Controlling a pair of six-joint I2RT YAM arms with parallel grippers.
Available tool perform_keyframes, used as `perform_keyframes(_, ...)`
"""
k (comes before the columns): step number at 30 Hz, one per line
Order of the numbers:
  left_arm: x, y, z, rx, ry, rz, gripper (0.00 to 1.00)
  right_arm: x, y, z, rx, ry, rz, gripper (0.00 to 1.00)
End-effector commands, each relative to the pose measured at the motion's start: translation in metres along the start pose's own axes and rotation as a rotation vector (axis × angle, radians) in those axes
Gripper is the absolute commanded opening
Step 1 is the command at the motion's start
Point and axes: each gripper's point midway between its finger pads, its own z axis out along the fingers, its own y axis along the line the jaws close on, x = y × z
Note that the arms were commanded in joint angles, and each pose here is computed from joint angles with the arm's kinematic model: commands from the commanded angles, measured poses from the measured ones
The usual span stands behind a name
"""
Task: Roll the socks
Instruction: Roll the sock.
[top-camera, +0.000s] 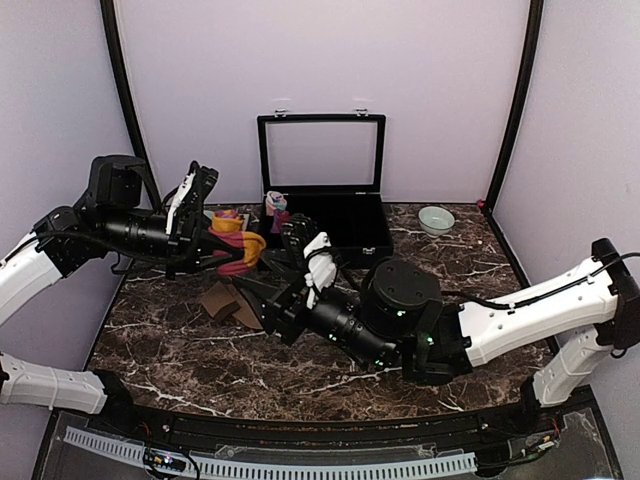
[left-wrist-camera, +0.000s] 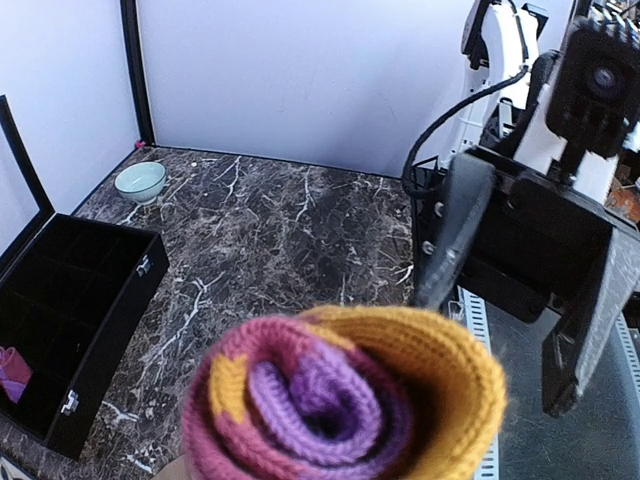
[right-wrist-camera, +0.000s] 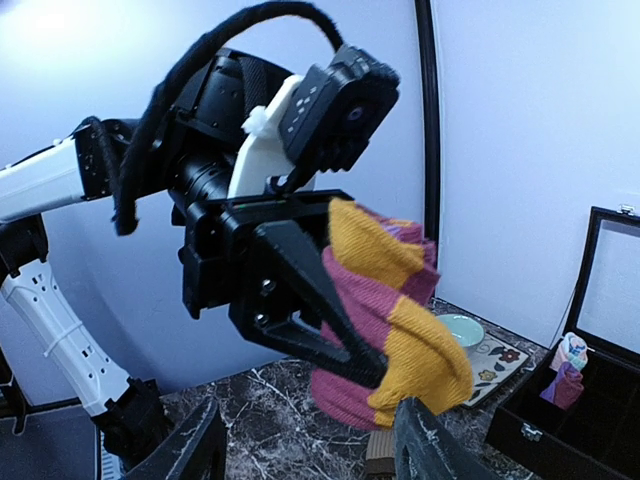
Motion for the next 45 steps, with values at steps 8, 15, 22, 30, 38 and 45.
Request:
perform_keyframes(8, -0.003, -0.020, -0.007, 0.087, -0.036, 0.060, 0.00, -0.029, -0.010, 0.018, -0.045, -0.101, 0.109, 0.56)
perform_keyframes(15, -0.001, -0.006, -0.006, 0.011, -0.021, 0.066, 0.00, -0.027, -0.013, 0.011, -0.041, -0.099, 0.124, 0.54)
perform_keyframes(22, -0.002, -0.004, -0.005, 0.005, -0.022, 0.072, 0.00, -0.025, -0.003, 0.025, -0.087, -0.057, 0.146, 0.54)
perform_keyframes(30, 0.001, -0.003, -0.006, -0.012, -0.012, 0.078, 0.00, -0.035, -0.033, 0.004, 0.044, -0.058, 0.087, 0.54)
perform_keyframes(38, 0.004, 0.003, -0.003, -0.036, -0.003, 0.056, 0.00, -0.029, -0.001, -0.004, -0.090, 0.007, 0.092, 0.53)
perform_keyframes(45, -0.001, -0.001, -0.004, -0.011, -0.014, 0.051, 0.00, -0.026, 0.014, 0.012, -0.148, 0.004, 0.152, 0.52)
